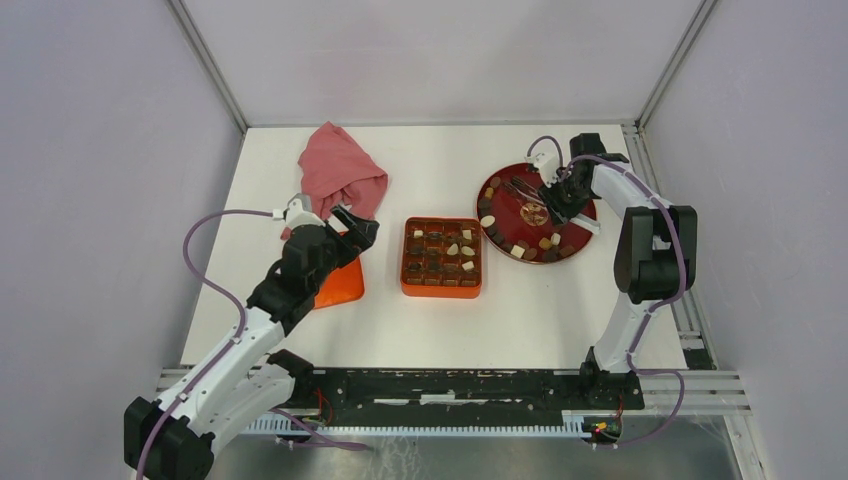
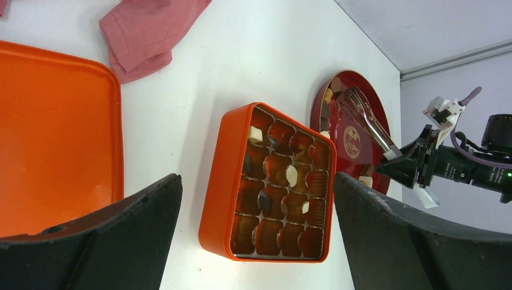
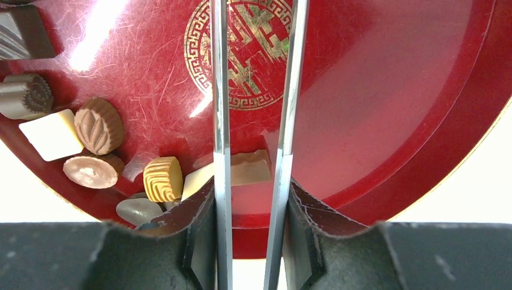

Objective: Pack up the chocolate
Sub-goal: Pick up the fake chocolate from the plate.

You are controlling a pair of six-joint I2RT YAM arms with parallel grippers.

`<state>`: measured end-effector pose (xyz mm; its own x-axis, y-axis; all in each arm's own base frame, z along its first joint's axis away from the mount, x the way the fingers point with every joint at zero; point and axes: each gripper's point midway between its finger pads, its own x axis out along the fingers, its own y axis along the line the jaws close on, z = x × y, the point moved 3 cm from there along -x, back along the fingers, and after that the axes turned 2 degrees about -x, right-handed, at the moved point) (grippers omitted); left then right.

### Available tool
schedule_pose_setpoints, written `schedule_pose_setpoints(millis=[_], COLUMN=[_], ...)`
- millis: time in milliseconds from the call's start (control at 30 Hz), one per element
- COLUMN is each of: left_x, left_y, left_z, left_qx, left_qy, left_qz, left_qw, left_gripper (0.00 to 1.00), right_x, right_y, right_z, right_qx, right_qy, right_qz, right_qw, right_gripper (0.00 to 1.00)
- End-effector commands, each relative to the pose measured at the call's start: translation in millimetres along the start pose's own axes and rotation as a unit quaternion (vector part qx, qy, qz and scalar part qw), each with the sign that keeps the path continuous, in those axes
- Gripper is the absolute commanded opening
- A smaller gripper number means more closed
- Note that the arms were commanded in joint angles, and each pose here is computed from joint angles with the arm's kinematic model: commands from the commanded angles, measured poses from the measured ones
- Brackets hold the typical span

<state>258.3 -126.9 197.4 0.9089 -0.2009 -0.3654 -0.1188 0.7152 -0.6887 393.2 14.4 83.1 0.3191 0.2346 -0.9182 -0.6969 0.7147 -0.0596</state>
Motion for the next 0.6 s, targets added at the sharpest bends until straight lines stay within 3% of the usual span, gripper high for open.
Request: schedule_pose_setpoints(millis=[0, 333, 567], left_x=[-1, -3, 3], left_y=[-23, -23, -21], left_z=[16, 17, 8], left_qx=[0.002, -0.001, -0.001], left_qy=[-0.021, -0.023, -0.006], left_qz=[-0.035, -0.038, -0.04], left_qw=[0.999, 0.999, 0.999], left_gripper=[0.99, 0.99, 0.99], right_x=[-8, -27, -40], right_y=[-7, -3, 6], right_z=[13, 22, 18], right_qx=[-0.012, -0.024, -0.024], right_qy=[-0.016, -0.046, -0.064], right_qz=[-0.01, -0.011, -0.014], right_qw=[1.0, 0.999, 0.998], right_gripper=[0.29, 0.0, 0.0])
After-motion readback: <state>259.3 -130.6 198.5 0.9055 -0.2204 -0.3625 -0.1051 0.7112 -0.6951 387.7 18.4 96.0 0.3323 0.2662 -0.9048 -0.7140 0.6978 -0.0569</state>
